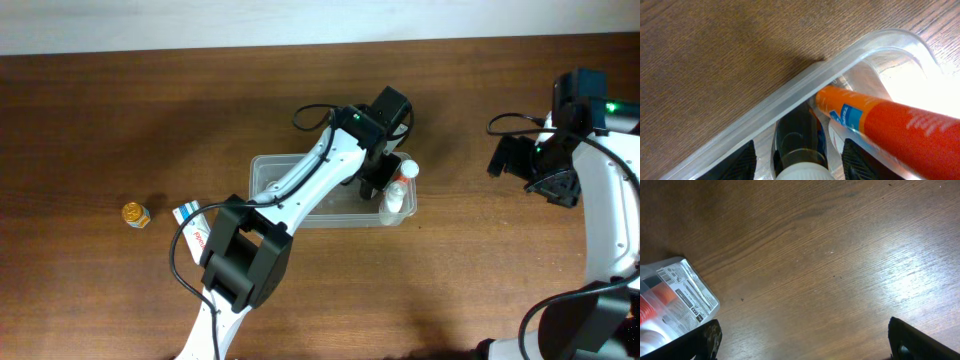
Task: Pack container
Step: 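Carry the brown bottle into the container and release it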
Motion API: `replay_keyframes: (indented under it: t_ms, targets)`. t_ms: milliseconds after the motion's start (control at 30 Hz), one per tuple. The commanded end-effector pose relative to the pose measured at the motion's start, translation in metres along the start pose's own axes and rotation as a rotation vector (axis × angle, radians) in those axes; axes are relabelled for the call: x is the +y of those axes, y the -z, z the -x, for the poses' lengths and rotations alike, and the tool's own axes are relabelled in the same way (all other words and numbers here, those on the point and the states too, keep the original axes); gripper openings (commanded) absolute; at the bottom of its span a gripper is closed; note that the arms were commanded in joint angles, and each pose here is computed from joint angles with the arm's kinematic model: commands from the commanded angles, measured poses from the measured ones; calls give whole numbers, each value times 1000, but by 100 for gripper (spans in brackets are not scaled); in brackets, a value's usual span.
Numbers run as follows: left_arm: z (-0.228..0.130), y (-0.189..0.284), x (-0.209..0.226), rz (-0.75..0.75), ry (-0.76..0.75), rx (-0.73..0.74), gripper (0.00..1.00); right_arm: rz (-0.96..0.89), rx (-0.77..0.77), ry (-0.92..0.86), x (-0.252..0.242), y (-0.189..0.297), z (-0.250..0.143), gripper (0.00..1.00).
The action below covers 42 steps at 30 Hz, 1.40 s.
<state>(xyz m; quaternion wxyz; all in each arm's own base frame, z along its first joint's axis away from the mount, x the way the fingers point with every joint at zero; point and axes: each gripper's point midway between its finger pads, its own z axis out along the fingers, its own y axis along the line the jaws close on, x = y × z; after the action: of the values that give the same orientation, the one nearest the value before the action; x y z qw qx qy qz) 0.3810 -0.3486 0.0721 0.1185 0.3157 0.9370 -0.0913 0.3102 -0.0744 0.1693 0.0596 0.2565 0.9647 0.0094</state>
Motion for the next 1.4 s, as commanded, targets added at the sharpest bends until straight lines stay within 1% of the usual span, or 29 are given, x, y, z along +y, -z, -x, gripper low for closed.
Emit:
replay_keyframes:
  t_ms: [0, 133, 167, 267, 333, 367, 533, 567, 667, 700, 733, 833, 867, 967, 1000, 1067, 1133, 1367]
  targets:
    - [5, 2, 1, 1, -1, -14, 59, 0, 5, 6, -1, -1, -1, 98]
    - [9, 11, 11, 46, 6, -34, 66, 0, 5, 6, -1, -1, -1, 98]
    - [13, 20, 19, 78, 11, -49, 68, 0, 5, 6, -1, -1, -1, 99]
    - [24, 47, 31, 114, 27, -103, 71, 0, 4, 6, -1, -1, -1, 99]
    - [32, 70, 41, 121, 42, -151, 72, 0, 4, 6, -1, -1, -1, 99]
    - [38, 90, 49, 131, 55, -190, 73, 0, 4, 6, -1, -1, -1, 98]
    - [47, 162, 89, 217, 125, -327, 75, 0, 3, 6, -1, -1, -1, 98]
    - [46, 176, 98, 238, 141, -350, 80, 0, 3, 6, -1, -1, -1, 98]
    - [36, 221, 130, 301, 206, -416, 85, 0, 3, 6, -1, -1, -1, 98]
    - [30, 238, 143, 322, 233, -434, 87, 0, 3, 6, -1, -1, -1, 99]
    - [25, 247, 152, 335, 252, -444, 94, 0, 3, 6, -1, -1, -1, 98]
    - [-2, 281, 188, 383, 340, -458, 99, 0, 3, 6, -1, -1, -1, 98]
    - [-9, 286, 197, 395, 362, -454, 99, 0, 3, 6, -1, -1, -1, 98]
    - [-46, 301, 240, 442, 495, -416, 99, 0, 2, 6, -1, -1, -1, 98]
    - [-69, 304, 262, 463, 577, -380, 99, 0, 3, 6, -1, -1, -1, 98]
    - [-91, 301, 282, 470, 662, -339, 99, 0, 2, 6, -1, -1, -1, 98]
    - [-113, 295, 297, 440, 752, -294, 99, 0, 3, 6, -1, -1, -1, 98]
    - [-185, 259, 323, 397, 1052, -106, 99, 0, 4, 6, -1, -1, -1, 98]
